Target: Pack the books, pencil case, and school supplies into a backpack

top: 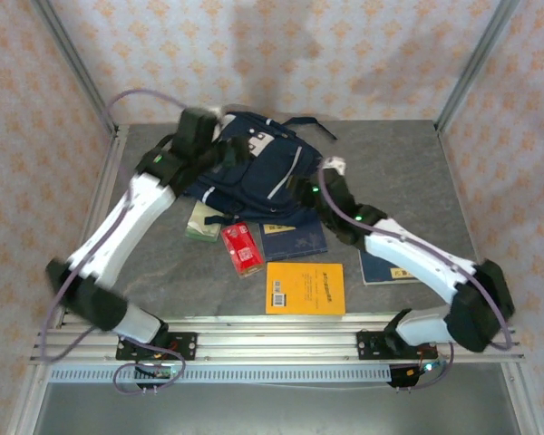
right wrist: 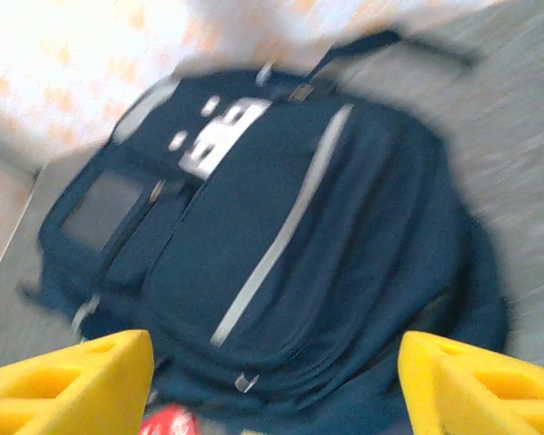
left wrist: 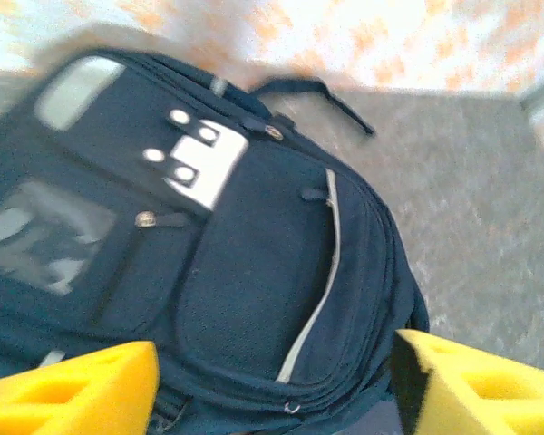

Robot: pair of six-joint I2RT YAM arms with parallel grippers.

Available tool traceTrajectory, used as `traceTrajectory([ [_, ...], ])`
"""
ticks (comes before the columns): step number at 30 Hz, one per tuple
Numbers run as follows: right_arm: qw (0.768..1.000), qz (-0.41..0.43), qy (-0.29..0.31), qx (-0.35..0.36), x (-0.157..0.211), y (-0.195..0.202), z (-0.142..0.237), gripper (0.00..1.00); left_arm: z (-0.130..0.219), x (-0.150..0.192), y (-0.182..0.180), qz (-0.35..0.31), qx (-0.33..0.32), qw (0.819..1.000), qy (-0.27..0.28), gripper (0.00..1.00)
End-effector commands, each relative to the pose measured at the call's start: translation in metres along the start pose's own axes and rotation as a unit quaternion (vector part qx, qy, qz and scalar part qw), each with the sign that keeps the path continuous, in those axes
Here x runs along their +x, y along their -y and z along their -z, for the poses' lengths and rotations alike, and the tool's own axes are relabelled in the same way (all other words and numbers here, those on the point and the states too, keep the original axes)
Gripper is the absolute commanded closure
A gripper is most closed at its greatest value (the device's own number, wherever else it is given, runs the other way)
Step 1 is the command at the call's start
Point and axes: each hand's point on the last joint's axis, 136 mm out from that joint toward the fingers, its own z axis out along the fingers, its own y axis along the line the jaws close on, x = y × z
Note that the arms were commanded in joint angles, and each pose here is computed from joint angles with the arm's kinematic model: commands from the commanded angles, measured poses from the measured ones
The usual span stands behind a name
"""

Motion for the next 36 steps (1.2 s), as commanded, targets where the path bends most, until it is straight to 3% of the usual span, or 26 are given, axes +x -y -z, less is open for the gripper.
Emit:
traceTrajectory([
  [1,0.992,0.012,-0.083,-0.090,0.052,-0.050,-0.028,0.33,0.009,0.023,-0.052,0.097,-0.078,0.992,0.034,0.00],
  [3,0.986,0.031,-0.117,-0.113,0.078,-0.073,-0.046,0.36,0.012,0.057,-0.078,0.136,-0.102,0.985,0.011,0.00],
  [6,0.980,0.068,-0.145,-0.118,0.111,-0.094,-0.069,0.40,0.010,0.100,-0.093,0.183,-0.070,0.980,-0.020,0.00],
  [10,0.976,0.067,-0.163,-0.125,0.146,-0.091,-0.099,0.51,-0.002,0.154,-0.088,0.220,-0.009,0.973,-0.069,0.00],
  [15,0.971,0.093,-0.189,-0.110,0.161,-0.083,-0.110,0.64,-0.014,0.200,-0.101,0.213,-0.016,0.971,-0.110,0.03],
  [21,0.971,0.093,-0.214,-0.060,0.175,-0.059,-0.125,0.75,-0.031,0.217,-0.093,0.219,0.035,0.969,-0.110,0.16],
  [25,0.971,0.057,-0.222,-0.067,0.174,-0.051,-0.129,0.79,-0.047,0.231,-0.091,0.226,0.044,0.964,-0.131,0.29],
  [36,0.962,0.033,-0.263,-0.073,0.190,-0.046,-0.135,0.85,-0.077,0.254,-0.105,0.210,-0.002,0.962,-0.172,0.36],
])
